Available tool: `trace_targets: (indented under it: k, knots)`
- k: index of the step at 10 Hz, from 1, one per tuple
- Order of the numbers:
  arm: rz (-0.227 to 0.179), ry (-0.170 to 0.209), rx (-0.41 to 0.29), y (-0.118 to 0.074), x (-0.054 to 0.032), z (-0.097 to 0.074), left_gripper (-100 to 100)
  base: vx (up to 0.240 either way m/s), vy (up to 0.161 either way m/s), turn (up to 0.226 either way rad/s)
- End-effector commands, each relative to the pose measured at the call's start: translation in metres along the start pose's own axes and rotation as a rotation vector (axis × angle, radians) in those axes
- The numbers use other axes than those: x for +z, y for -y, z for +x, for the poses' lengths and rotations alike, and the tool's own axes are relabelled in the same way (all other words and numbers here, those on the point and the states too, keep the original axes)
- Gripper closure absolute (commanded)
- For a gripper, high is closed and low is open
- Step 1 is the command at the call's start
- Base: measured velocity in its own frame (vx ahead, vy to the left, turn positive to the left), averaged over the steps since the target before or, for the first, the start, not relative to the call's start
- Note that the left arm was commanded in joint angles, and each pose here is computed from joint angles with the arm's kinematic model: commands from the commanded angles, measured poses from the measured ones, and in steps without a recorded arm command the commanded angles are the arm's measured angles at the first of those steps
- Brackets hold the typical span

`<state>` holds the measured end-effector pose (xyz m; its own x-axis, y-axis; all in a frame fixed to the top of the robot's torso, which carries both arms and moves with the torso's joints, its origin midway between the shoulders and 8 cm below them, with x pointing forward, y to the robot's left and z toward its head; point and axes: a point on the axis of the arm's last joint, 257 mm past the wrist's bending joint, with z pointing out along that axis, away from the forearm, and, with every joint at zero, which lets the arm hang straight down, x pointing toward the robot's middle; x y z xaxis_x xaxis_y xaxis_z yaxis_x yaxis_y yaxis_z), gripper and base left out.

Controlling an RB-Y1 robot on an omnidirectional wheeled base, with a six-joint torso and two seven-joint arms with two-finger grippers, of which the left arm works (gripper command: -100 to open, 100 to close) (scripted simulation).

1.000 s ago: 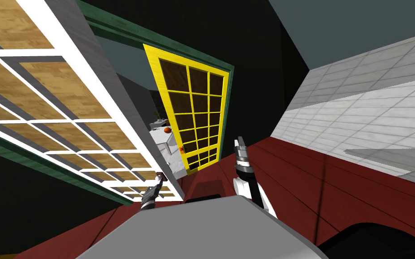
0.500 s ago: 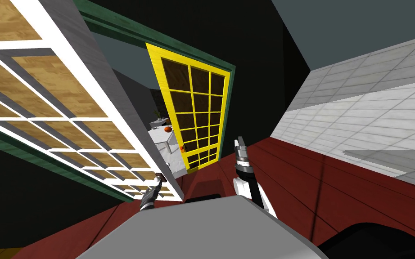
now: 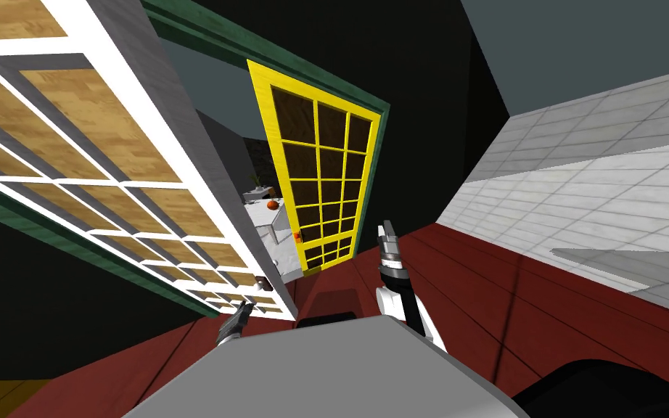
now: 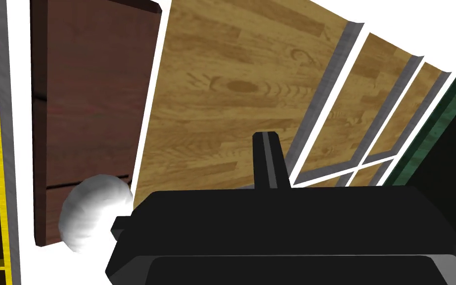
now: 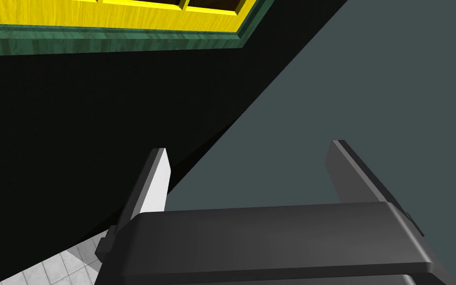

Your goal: Pull the door open

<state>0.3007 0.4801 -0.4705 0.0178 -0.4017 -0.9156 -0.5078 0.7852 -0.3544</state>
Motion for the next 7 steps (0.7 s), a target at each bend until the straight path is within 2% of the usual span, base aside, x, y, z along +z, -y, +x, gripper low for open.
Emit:
trace_targets:
  k: [1,2,3,4,5,6,7]
  knots:
    - [0.045,0.013,0.046,0.008,0.0022,-0.008,-100,-0.121,0.056,-0.186]
    - [0.061,0.017,0.061,0.011,0.0029,-0.010,-100,-0.169,0.062,-0.164]
    - [0.097,0.027,0.096,0.018,0.0040,-0.015,-100,-0.217,0.045,-0.143]
    - [0.097,0.027,0.096,0.018,0.0040,-0.015,-100,-0.163,0.030,-0.043]
    - [0.117,0.032,0.115,0.022,0.0044,-0.018,-100,-0.092,0.020,-0.050]
    - [0.159,0.044,0.155,0.030,0.0049,-0.023,-100,-0.121,0.030,-0.208]
    - [0.182,0.049,0.176,0.034,0.0050,-0.026,-100,-0.128,0.046,-0.162]
